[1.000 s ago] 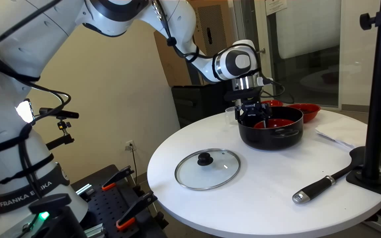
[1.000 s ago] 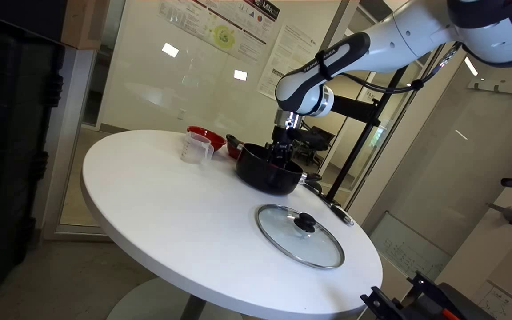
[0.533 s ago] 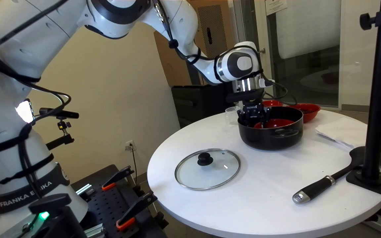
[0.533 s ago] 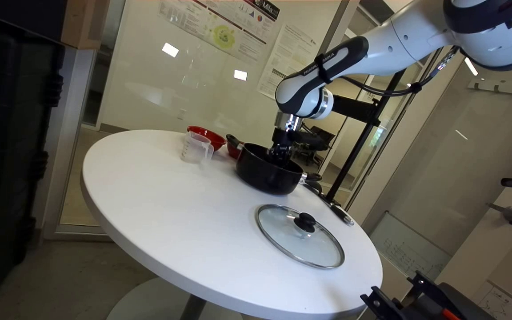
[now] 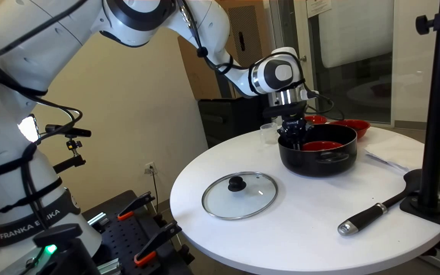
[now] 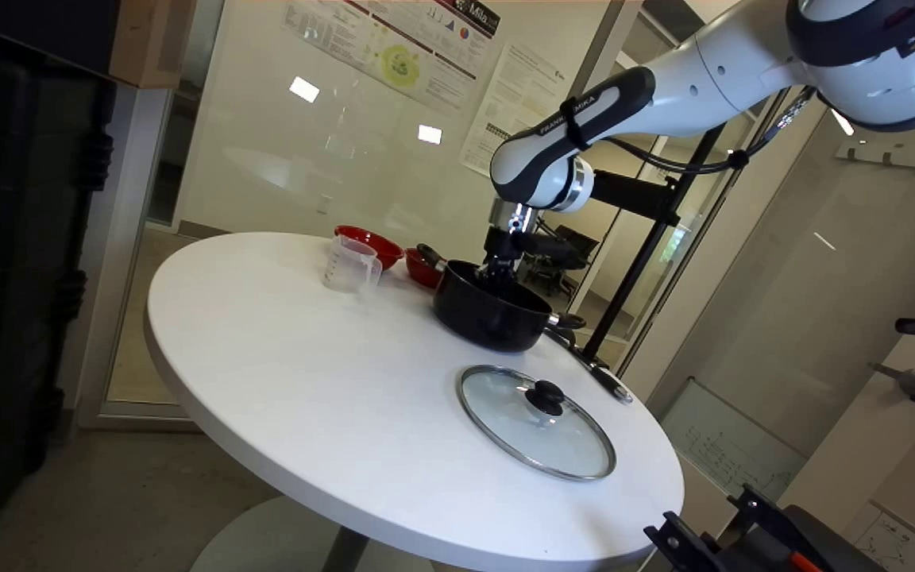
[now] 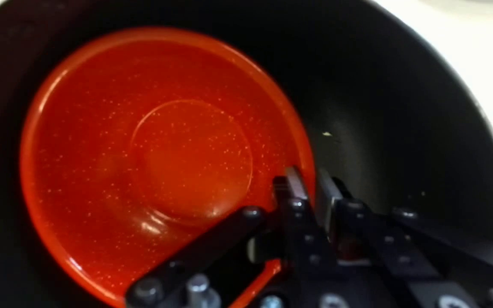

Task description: Put the pots lid on the table then remove the orange bowl from it and put it on the table also

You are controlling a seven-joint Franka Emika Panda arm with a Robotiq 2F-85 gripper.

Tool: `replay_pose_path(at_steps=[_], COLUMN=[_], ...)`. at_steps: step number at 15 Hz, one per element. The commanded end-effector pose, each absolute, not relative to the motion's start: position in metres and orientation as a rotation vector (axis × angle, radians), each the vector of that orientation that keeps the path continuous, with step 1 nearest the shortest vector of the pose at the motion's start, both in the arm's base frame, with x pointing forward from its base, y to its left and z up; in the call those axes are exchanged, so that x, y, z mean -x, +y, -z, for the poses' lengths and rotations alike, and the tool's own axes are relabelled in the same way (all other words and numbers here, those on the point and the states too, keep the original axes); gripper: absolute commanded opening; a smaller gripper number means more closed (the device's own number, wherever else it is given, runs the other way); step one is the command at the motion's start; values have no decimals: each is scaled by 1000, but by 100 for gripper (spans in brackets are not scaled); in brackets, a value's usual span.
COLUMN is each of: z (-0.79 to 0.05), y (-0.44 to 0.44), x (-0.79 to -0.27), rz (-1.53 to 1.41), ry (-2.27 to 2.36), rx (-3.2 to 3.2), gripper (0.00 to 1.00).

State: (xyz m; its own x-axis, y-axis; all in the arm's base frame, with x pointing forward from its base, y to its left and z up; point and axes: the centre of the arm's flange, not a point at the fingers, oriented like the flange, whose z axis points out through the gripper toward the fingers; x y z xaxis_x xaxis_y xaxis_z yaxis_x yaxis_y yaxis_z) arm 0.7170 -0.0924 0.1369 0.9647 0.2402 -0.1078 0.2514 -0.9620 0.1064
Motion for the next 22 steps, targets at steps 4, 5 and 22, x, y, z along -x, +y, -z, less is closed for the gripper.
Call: replay_pose_path(at_steps=[4,5,22], z=[-162,-166,-262], y=[-89,-88,15], x=[-734,-736,-753], rz=[97,92,12], ry=[360,362,529], rx=[-2981,-2980,-2975], gripper=[2,2,2])
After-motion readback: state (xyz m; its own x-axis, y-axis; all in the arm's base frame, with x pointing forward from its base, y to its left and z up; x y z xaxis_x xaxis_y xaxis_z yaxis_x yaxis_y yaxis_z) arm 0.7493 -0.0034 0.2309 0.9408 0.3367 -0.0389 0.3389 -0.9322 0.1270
